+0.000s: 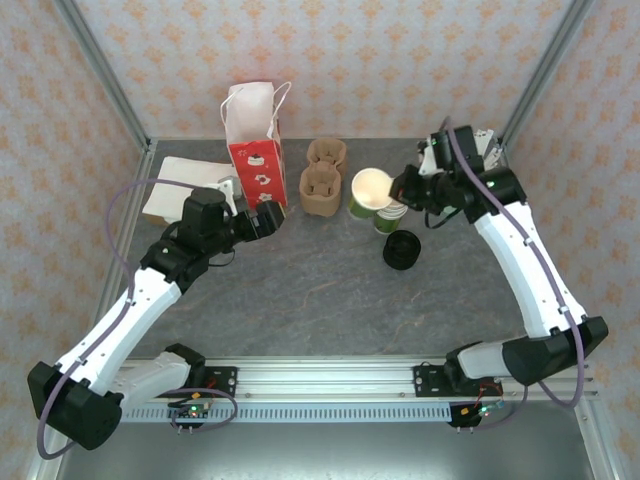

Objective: Pack the takeout coffee

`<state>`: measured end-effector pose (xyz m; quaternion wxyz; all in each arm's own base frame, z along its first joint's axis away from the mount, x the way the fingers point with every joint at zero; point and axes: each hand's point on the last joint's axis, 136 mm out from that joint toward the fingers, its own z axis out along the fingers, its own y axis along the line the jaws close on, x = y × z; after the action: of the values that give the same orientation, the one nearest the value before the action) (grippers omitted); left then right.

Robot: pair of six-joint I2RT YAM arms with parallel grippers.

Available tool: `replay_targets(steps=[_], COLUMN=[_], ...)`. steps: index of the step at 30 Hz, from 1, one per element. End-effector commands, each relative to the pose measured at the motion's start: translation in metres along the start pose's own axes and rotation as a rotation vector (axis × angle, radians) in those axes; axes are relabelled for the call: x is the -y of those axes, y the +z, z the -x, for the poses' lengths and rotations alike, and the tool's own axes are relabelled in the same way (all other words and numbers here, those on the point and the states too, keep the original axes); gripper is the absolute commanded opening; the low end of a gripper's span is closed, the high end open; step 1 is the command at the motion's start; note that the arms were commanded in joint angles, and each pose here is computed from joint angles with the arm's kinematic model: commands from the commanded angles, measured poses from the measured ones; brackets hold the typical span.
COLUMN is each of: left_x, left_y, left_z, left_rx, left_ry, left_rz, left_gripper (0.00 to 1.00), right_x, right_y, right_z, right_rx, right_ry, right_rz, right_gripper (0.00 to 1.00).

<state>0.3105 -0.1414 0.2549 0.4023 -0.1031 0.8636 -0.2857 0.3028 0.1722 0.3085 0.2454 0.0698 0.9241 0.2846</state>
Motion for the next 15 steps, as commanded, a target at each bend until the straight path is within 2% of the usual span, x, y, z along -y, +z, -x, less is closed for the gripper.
replay_targets(steps=[1,7,15], left_x=[0.003,-0.001,-0.002], left_y=[-0.013,-0.017,-0.019], left_z=[0.010,0.010,0.009], left_rx=[0.044,0.056,0.058], left_ry=[0.015,0.014,0.012], left_rz=[0.015,0.029,0.033], left_gripper=[0.99,0.99,0.99], right_x=[-0.005,-0.007,0.004], right_y=[0.019,0.065,0.118], right_z=[-0.016,-0.055,-0.081], right_rx=[-0.016,-0.109,-0.157], right_ry=[0.015,-0.040,-0.071], right_rz=[-0.020,-0.061,-0.075], right_gripper=[0.06,0.06,0.07])
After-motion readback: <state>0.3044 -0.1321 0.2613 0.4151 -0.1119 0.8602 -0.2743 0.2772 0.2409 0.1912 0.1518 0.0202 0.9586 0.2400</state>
